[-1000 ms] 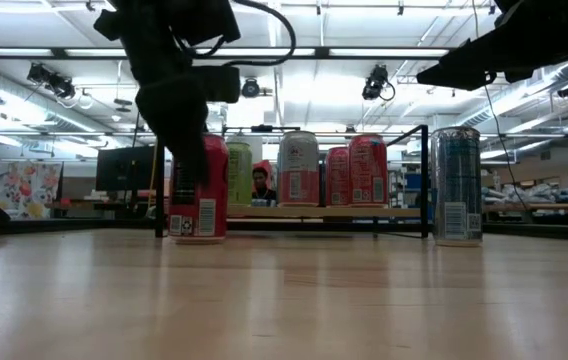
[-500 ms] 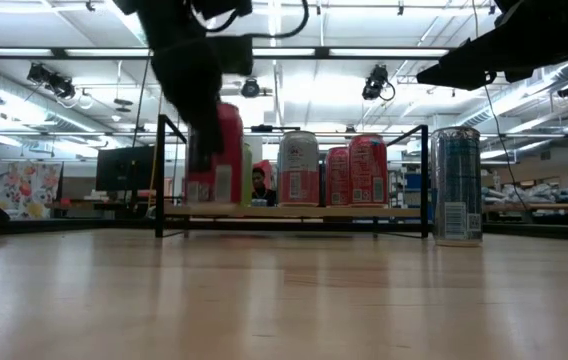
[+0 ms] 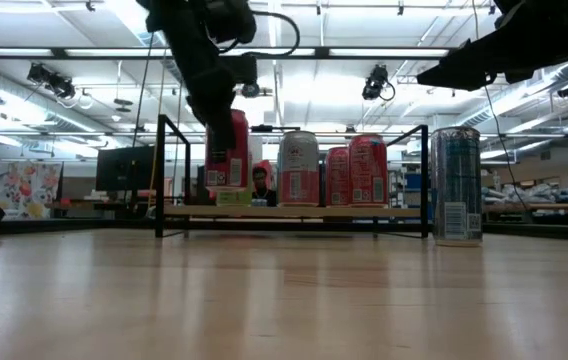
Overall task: Place canned beverage on shelf
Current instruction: Put the red-black soda can on the shelf
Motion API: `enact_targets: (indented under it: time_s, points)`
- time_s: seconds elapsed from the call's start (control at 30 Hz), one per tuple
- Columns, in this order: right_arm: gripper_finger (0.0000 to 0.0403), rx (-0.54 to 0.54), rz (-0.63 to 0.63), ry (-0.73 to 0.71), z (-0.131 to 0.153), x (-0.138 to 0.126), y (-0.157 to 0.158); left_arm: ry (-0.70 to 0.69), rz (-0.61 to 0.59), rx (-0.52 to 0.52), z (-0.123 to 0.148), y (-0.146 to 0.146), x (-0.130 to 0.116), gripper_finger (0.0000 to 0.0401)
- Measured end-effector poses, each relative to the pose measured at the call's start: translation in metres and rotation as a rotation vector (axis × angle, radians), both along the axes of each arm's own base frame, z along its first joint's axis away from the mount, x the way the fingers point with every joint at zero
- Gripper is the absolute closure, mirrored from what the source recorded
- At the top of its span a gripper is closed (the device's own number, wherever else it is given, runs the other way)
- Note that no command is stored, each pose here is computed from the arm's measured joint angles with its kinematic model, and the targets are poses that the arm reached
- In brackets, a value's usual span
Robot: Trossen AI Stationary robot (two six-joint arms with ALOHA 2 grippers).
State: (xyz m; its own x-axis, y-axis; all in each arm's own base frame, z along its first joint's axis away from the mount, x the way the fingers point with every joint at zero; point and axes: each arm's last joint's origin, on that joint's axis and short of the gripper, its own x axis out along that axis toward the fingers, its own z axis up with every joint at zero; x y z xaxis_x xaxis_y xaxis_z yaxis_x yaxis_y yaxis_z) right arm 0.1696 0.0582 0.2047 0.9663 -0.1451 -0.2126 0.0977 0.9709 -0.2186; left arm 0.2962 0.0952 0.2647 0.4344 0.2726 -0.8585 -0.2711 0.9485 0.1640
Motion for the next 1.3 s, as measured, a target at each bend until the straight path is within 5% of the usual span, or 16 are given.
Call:
enact_targets:
  time_s: [0.23,0.77,1.3]
  points:
    - [0.0039,-0.004,0.001,0.001,0.000,0.000,0.000,-0.014,0.172,-0.047,-0.009,0.026,-0.009,0.0083]
    - [0.0039,0.001,0.002,-0.013,0.001,0.000,0.000,-0.078,0.408,-0.073,-0.022,0.016,0.004,0.0083]
    - [0.0039,-0.003,0.003,-0.011,0.001,0.000,0.000,-0.070,0.394,-0.095,-0.028,0.015,0.009,0.0078]
